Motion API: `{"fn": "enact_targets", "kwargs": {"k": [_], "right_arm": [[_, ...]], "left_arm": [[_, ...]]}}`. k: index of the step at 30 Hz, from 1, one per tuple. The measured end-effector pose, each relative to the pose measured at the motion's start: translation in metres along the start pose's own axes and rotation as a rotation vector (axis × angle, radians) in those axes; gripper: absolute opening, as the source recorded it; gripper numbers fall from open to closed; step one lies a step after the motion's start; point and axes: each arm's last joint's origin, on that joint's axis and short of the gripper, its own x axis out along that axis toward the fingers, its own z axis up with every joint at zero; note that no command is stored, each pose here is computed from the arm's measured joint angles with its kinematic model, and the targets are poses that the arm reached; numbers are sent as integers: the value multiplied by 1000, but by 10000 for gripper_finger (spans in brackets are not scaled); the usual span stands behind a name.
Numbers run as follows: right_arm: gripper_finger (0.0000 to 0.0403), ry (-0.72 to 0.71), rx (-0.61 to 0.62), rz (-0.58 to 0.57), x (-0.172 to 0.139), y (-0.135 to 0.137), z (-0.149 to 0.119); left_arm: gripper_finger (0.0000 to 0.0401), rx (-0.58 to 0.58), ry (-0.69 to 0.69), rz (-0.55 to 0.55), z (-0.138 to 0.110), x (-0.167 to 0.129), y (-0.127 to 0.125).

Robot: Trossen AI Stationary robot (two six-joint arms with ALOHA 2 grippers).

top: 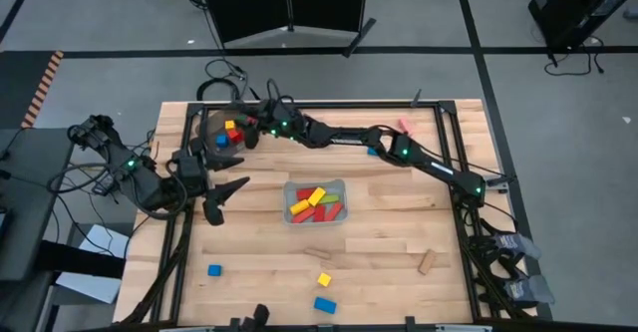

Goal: Sort blocks by size
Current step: Put the green triangular block into the black bin, then put the blue cube block into the black bin

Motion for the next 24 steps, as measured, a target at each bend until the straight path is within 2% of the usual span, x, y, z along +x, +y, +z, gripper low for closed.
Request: {"fn": "enact_targets", "kwargs": {"k": [6, 10, 15, 18, 21, 24], "right_arm": [[312, -23, -21, 58, 0, -1, 5], [327, -58, -72, 85, -2, 6, 16], [295, -134, -149, 77, -14, 35, 41], [261, -204, -170, 85, -31, 47, 45], [225, -265, -179, 68, -61, 51, 45], [194, -301, -198, 70, -106, 57, 47]], "left_arm": [[227, -14, 1, 0, 0, 0, 0], [227, -30, 16, 1, -3, 0, 0], [227, -62, 86, 23, -15, 1, 0], [227, -76, 123, 37, -23, 4, -3], [227, -75, 155, 41, -30, 7, -8], [227, -73, 201, 23, -37, 10, -13]]}}
